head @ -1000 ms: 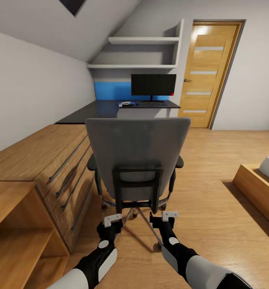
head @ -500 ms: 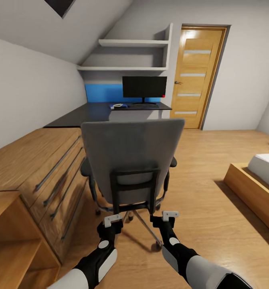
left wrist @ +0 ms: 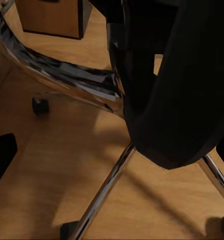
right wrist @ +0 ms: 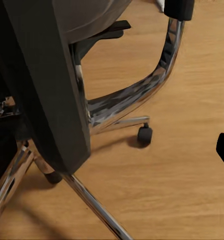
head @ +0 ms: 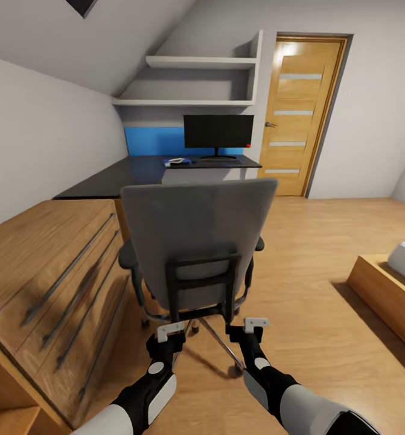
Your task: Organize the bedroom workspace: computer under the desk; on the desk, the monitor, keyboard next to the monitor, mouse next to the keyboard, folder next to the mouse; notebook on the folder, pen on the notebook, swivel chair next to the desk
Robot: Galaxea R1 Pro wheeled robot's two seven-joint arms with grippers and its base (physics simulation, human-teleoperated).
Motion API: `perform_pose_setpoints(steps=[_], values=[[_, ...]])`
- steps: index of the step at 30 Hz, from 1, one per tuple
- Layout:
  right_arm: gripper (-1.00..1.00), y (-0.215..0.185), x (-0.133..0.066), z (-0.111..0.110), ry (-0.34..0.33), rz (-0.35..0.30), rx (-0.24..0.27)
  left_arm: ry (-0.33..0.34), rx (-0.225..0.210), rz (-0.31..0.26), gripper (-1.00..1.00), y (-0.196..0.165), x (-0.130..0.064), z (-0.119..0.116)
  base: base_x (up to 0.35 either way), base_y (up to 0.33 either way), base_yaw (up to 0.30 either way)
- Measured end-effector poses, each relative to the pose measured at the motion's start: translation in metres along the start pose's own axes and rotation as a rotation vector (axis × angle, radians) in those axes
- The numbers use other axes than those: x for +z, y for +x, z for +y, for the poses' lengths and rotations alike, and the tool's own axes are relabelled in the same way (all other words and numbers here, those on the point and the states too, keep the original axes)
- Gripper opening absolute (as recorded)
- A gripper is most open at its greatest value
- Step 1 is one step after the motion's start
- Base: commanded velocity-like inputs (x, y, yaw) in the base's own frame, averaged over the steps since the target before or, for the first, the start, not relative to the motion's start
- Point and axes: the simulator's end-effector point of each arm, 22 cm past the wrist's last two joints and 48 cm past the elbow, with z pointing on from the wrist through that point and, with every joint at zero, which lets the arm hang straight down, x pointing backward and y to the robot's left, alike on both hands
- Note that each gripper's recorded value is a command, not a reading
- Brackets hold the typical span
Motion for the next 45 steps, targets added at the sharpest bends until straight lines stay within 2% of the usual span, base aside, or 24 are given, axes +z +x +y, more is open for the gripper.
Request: perform_pose_setpoints(steps=[12,16,27,32,36,38,39,41,43,45], values=[[1.00,-0.002,-0.001,-0.001,0.001,-0.003,0.000,0.009,0.010,-0.006,1.00,-0.003,-0.001,-0.003,0.325,0.001,-0.082],[1.00,-0.004,0.000,-0.002,0.006,-0.006,0.007,-0.003,-0.001,-0.006,1.00,-0.004,-0.001,0.001,0.238,-0.017,-0.023],[1.00,-0.002,0.000,-0.006,0.017,-0.002,0.013,-0.031,-0.011,-0.005,1.00,-0.003,0.002,0.014,-0.164,-0.002,-0.001],[1.00,-0.001,0.001,-0.023,0.040,0.004,0.009,-0.056,-0.033,0.005,1.00,-0.001,0.004,0.029,-0.021,0.000,0.000],[1.00,0.000,0.001,-0.025,0.044,0.006,0.009,-0.069,-0.026,0.024,1.00,0.010,0.004,0.037,-0.001,0.000,0.000],[1.00,0.000,0.001,-0.026,0.046,0.006,0.010,-0.084,-0.023,0.030,1.00,0.014,0.004,0.045,0.000,0.000,0.000],[1.00,0.000,0.001,-0.027,0.047,0.007,0.011,-0.148,-0.072,0.044,1.00,0.018,0.005,0.070,0.000,0.000,0.000],[1.00,0.000,0.001,-0.027,0.049,0.007,0.013,-0.239,-0.123,0.056,1.00,0.021,0.005,0.103,0.000,0.000,0.000],[1.00,0.000,0.001,-0.028,0.051,0.007,0.013,-0.293,-0.156,0.059,1.00,0.021,0.005,0.124,0.000,0.000,0.000],[1.00,0.000,0.001,-0.030,0.056,0.007,0.013,-0.314,-0.171,0.057,1.00,0.019,0.005,0.133,0.000,0.000,0.000]])
